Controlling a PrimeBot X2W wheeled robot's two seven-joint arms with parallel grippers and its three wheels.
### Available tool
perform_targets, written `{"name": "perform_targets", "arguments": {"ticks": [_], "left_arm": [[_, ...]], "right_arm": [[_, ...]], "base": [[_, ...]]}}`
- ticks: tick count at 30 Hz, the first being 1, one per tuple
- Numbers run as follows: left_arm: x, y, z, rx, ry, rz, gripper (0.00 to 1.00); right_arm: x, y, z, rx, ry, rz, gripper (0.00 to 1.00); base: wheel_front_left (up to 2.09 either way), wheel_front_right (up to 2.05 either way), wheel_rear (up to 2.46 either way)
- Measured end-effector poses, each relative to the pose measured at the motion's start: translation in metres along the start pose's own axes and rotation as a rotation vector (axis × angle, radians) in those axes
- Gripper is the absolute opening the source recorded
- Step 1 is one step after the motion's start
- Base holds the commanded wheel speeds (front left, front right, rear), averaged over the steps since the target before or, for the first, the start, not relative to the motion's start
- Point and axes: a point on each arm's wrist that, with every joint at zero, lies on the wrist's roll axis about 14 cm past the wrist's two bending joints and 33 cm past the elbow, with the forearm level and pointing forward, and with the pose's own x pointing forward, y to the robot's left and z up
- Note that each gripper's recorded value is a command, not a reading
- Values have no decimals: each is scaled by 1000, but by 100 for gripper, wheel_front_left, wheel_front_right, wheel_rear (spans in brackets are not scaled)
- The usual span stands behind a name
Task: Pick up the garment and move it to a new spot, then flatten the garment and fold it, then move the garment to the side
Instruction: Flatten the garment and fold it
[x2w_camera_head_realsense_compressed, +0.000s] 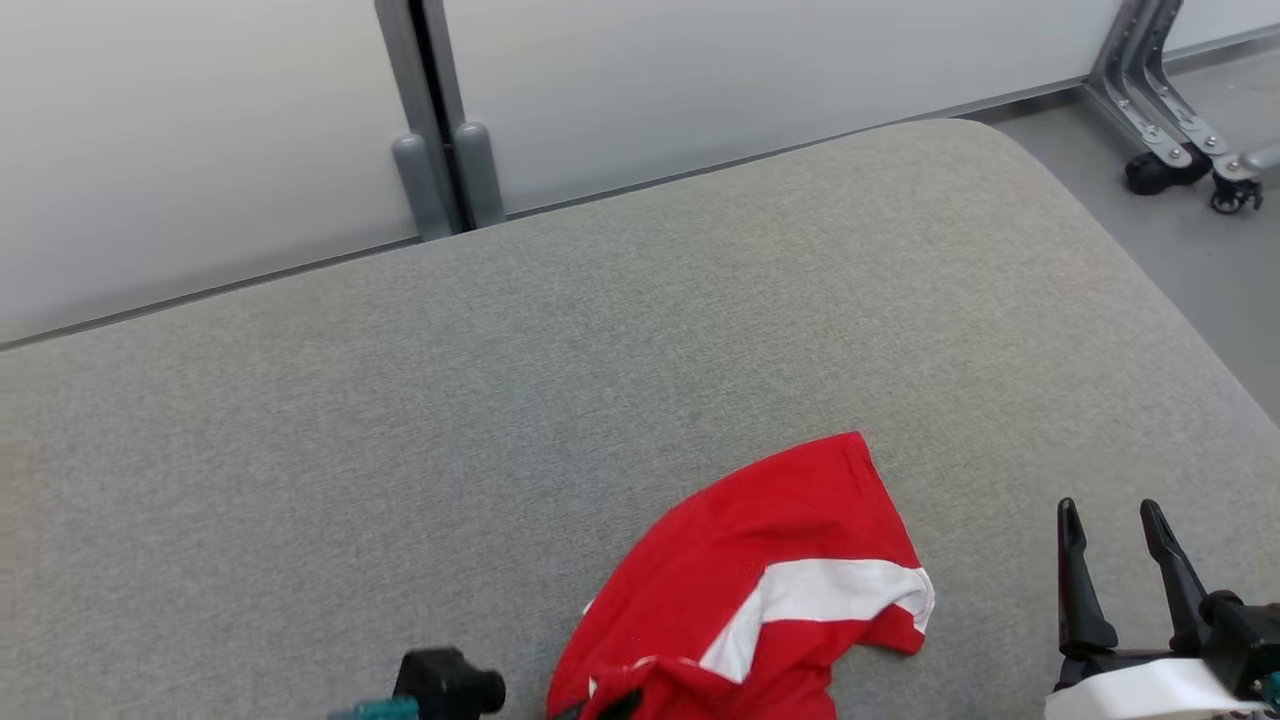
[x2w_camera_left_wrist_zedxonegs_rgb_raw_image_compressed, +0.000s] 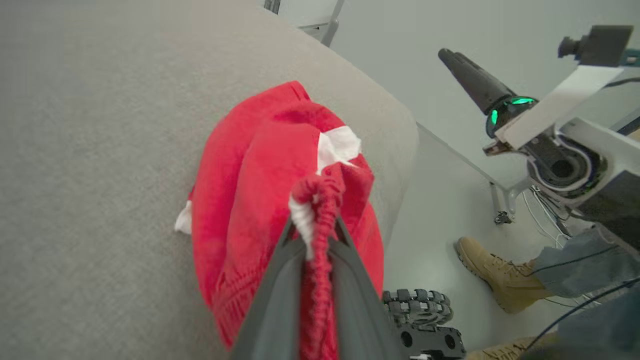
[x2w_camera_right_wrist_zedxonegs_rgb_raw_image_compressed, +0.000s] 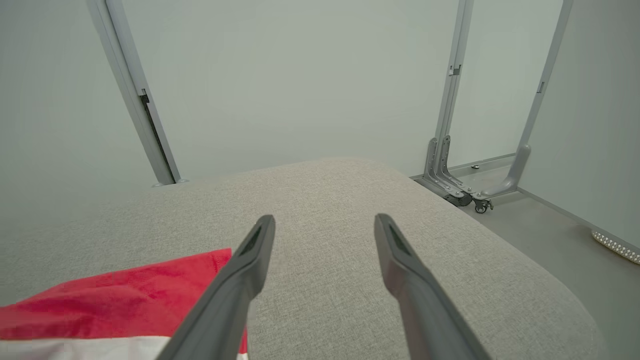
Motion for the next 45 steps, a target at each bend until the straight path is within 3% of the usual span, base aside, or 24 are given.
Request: {"name": "perform_targets", "arguments": {"ticks": [5,8,9,10,12,13,17,23,28,34,35,37,38,39,45], "left_arm": [[-21,1,-29,-175,-55,77,0],[-23,6,-29,-222,-132,126,20],[-24,9,-31,-228,-146,145,33],[-26,14,-30,-238,-179,173,40],[-32,28,-25,-269,-262,245,26],[-36,36,-24,-277,-298,284,11],[-51,66,-15,-291,-396,404,0],[-52,105,15,-270,-483,490,0],[-58,158,40,-247,-506,646,0],[-63,201,29,-253,-413,795,0],[-63,204,25,-247,-394,807,11],[-67,211,19,-251,-370,836,44],[-69,213,15,-251,-357,846,88],[-71,214,11,-250,-348,856,100],[-99,218,-9,-256,-333,916,100]], "right_arm": [[8,19,-3,6,5,63,100],[13,33,-4,10,6,105,100],[14,37,-5,11,8,117,100],[15,40,-5,11,8,127,100],[16,45,-5,8,7,143,100],[17,47,-4,8,6,148,100],[19,53,-6,8,10,168,100],[19,57,-9,7,19,178,100],[20,58,-6,0,10,181,100],[15,46,-6,-11,13,146,100],[14,44,-6,-11,14,140,100],[12,41,-7,-12,16,131,100],[11,40,-8,-11,18,128,100],[10,39,-8,-11,19,127,100],[5,36,-8,-7,16,120,100]], "base": [[0,0,0],[0,0,0],[0,0,0],[0,0,0],[0,0,0],[0,0,0],[0,0,0],[0,0,0],[0,0,0],[0,0,0],[0,0,0],[0,0,0],[0,0,0],[0,0,0],[0,0,0]]}}
